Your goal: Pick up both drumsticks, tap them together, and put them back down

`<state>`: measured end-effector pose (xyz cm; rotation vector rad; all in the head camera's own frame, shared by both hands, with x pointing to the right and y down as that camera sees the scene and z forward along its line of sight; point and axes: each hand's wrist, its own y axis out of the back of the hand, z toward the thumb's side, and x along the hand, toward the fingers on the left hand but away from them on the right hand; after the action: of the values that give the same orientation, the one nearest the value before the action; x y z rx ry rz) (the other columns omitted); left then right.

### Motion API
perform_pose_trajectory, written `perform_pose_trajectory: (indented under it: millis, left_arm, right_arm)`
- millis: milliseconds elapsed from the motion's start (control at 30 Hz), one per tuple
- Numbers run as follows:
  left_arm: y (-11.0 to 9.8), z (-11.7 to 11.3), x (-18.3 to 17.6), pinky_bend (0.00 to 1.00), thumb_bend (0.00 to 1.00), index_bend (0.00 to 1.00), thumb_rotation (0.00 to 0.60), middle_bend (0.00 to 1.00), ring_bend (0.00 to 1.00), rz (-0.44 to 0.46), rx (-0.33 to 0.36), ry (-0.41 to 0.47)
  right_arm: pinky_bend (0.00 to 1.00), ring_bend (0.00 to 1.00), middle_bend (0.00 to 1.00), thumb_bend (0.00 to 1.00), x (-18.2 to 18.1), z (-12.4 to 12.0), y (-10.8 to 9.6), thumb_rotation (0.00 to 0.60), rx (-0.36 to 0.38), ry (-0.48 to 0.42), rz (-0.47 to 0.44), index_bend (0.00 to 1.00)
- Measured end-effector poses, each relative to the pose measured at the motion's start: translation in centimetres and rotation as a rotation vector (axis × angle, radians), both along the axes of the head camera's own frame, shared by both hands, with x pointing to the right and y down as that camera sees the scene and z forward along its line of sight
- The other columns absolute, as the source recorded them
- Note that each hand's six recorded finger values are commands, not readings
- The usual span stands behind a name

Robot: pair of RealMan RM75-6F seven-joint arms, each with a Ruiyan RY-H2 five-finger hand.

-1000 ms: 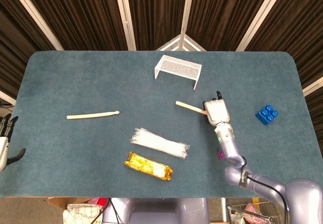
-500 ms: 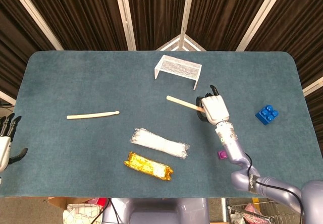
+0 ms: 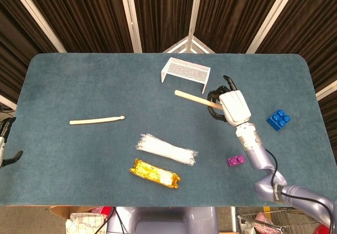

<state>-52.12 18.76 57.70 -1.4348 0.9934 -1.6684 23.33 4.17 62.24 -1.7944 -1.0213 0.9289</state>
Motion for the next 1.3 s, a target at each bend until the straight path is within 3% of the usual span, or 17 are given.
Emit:
perform_pose_trajectory:
  millis: [200, 467, 800, 1033, 1300]
  left_arm:
    - [-1.3, 2.1, -1.1, 0.0, 0.34, 0.12, 0.6, 0.15, 0.0, -0.036, -0.092, 0.033]
    - [-3.8, 6.1, -1.7, 0.0, 0.34, 0.18, 0.6, 0.21, 0.0, -0.094, -0.218, 0.103]
    - [-7.9, 10.8, 0.2, 0.0, 0.36, 0.23, 0.6, 0.26, 0.0, -0.212, -0.26, 0.262]
    - [-10.4, 12.9, 2.7, 0.0, 0.38, 0.28, 0.6, 0.28, 0.0, -0.198, -0.279, 0.267]
    - [-11.3, 14.8, 6.2, 0.0, 0.39, 0.33, 0.6, 0.33, 0.0, -0.143, -0.299, 0.255]
  right_arm:
    - [0.08, 0.38, 0.62, 0.46, 2.0, -0.9, 0.5, 0.6, 0.016, -0.043, 0.009, 0.68]
    - [0.08, 0.38, 0.62, 0.46, 4.2, -0.8, 0.6, 0.6, 0.014, -0.016, 0.02, 0.68]
    - [0.08, 0.38, 0.62, 0.46, 3.0, -1.9, 0.0, 0.6, 0.047, -0.016, 0.001, 0.68]
    - [0.08, 0.38, 0.62, 0.46, 3.6, -2.0, -0.4, 0.6, 0.053, 0.009, 0.029, 0.68]
    - [0.08, 0.38, 0.62, 0.46, 4.2, -2.2, -0.5, 0.6, 0.052, 0.025, 0.049, 0.68]
